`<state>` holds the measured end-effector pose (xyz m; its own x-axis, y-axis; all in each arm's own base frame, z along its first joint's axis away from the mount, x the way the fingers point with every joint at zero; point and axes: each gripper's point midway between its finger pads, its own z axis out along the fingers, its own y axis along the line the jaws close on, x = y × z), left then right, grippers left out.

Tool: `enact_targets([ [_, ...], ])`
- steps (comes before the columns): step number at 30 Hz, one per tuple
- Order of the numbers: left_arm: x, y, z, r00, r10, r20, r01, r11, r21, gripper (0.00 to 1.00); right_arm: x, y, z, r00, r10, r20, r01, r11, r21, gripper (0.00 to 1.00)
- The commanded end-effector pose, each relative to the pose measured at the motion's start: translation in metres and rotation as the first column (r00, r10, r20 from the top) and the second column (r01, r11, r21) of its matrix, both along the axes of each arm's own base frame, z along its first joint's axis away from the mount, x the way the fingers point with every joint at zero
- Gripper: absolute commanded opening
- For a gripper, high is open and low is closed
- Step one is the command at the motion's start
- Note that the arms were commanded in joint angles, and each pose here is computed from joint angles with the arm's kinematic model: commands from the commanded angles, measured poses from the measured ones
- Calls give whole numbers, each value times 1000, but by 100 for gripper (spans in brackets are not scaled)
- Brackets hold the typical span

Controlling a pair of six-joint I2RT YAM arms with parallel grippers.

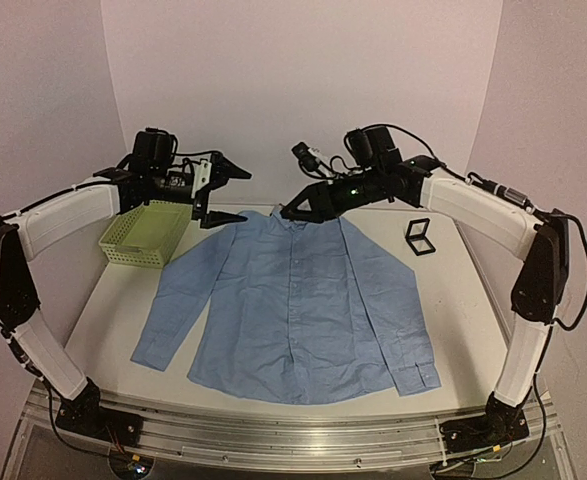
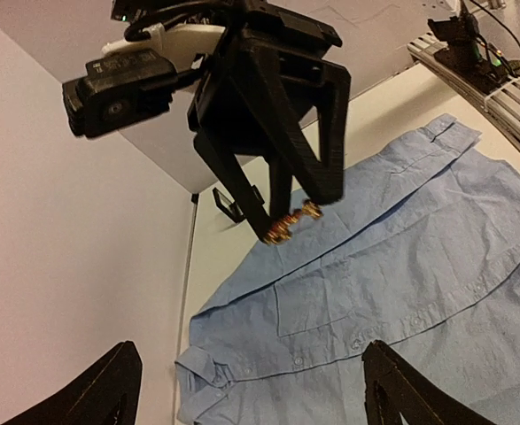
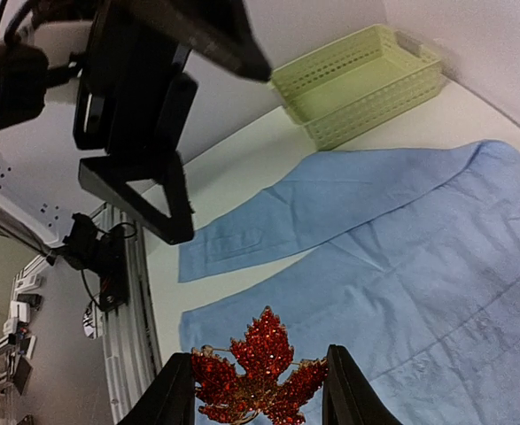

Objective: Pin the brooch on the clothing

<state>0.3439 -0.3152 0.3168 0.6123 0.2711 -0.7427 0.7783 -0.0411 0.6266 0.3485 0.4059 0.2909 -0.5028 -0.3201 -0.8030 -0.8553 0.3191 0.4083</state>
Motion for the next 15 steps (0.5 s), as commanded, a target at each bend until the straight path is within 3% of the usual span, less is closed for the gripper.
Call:
enact_targets([
  [1, -44, 10, 26, 982, -148, 116, 149, 989, 3, 86, -53, 23, 50, 994, 98, 44, -102, 991, 87, 21],
  [7, -93, 7, 21, 913, -291, 287, 283, 956, 72, 80, -86, 45, 49, 988, 150, 49, -153, 985, 79, 21],
  [15, -108, 7, 18, 871, -334, 360, 304, 943, 140, 56, -108, 58, 48, 983, 178, 54, -182, 980, 75, 21],
])
